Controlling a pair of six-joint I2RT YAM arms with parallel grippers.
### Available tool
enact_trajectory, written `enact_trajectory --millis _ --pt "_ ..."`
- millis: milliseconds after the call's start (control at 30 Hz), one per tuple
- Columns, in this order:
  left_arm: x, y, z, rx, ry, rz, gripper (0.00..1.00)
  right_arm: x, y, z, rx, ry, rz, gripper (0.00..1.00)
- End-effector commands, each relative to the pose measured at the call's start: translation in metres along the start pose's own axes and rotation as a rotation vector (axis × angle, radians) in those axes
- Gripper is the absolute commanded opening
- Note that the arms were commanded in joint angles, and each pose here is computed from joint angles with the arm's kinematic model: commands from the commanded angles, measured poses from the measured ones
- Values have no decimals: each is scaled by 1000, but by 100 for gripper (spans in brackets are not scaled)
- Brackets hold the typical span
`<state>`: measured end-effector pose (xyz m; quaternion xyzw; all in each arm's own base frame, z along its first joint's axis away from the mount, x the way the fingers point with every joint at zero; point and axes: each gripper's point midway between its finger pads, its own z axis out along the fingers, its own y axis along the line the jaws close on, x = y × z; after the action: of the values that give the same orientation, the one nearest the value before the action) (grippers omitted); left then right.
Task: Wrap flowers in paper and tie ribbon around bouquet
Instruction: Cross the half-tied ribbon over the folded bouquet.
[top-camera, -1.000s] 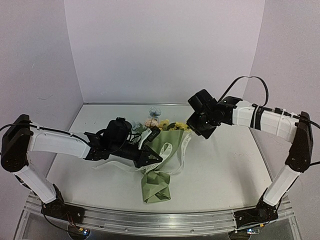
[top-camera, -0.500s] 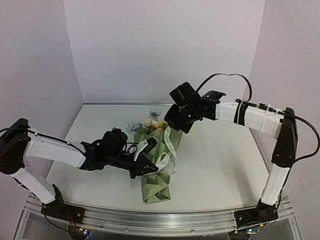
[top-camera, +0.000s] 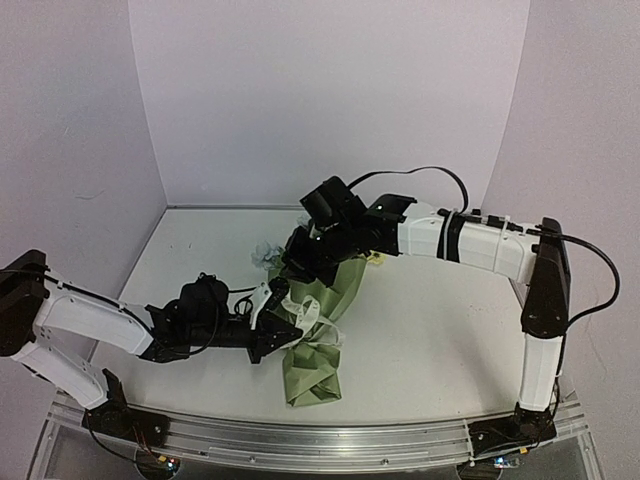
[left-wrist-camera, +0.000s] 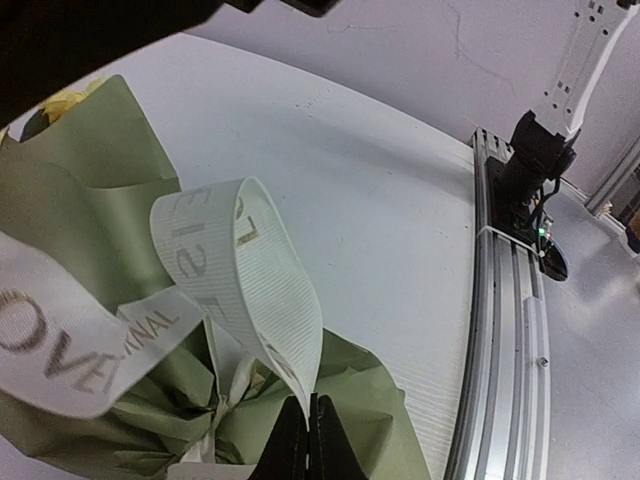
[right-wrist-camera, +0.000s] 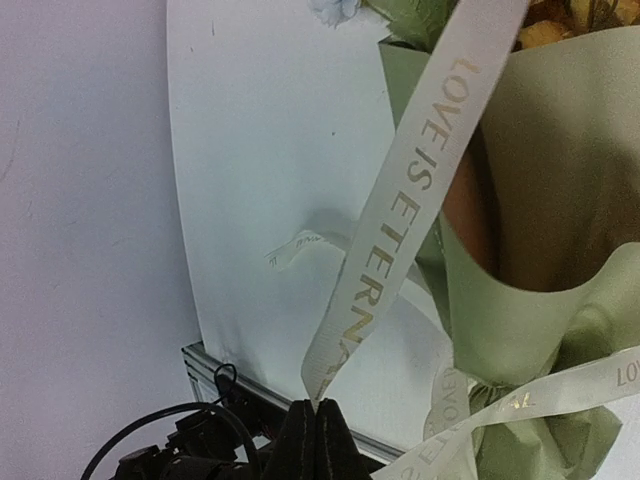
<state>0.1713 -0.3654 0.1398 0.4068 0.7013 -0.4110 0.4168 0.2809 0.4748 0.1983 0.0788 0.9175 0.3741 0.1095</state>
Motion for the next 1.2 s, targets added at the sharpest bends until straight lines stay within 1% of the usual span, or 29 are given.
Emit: enact_trajectory --millis 0,133,167,300,500,633,733,833,1033,1167 --pt "-34 8 4 -49 -142 -1 1 3 18 -7 -57 15 -4 0" --pt "-32 25 15 -113 -172 -97 0 7 8 0 -32 20 -21 0" --pt "-33 25 17 -108 -184 -121 0 7 4 1 -23 16 -28 0" --pt "-22 31 27 -115 -165 -219 2 7 -9 5 8 7 -68 0" --pt "-13 33 34 -100 -167 -294 4 12 -18 10 14 27 -124 0" --pt "-8 30 39 -68 -162 -329 12 16 -30 6 34 36 -147 0" --pt "-4 27 43 -44 -142 -356 17 20 -37 6 42 54 -174 0" --pt "0 25 43 -29 -130 -395 18 23 -42 5 46 68 -202 0" --pt "1 17 24 -16 -128 -411 30 25 -39 4 37 74 -241 0" --pt "-2 12 10 -11 -131 -415 35 23 -34 4 27 71 -258 0"
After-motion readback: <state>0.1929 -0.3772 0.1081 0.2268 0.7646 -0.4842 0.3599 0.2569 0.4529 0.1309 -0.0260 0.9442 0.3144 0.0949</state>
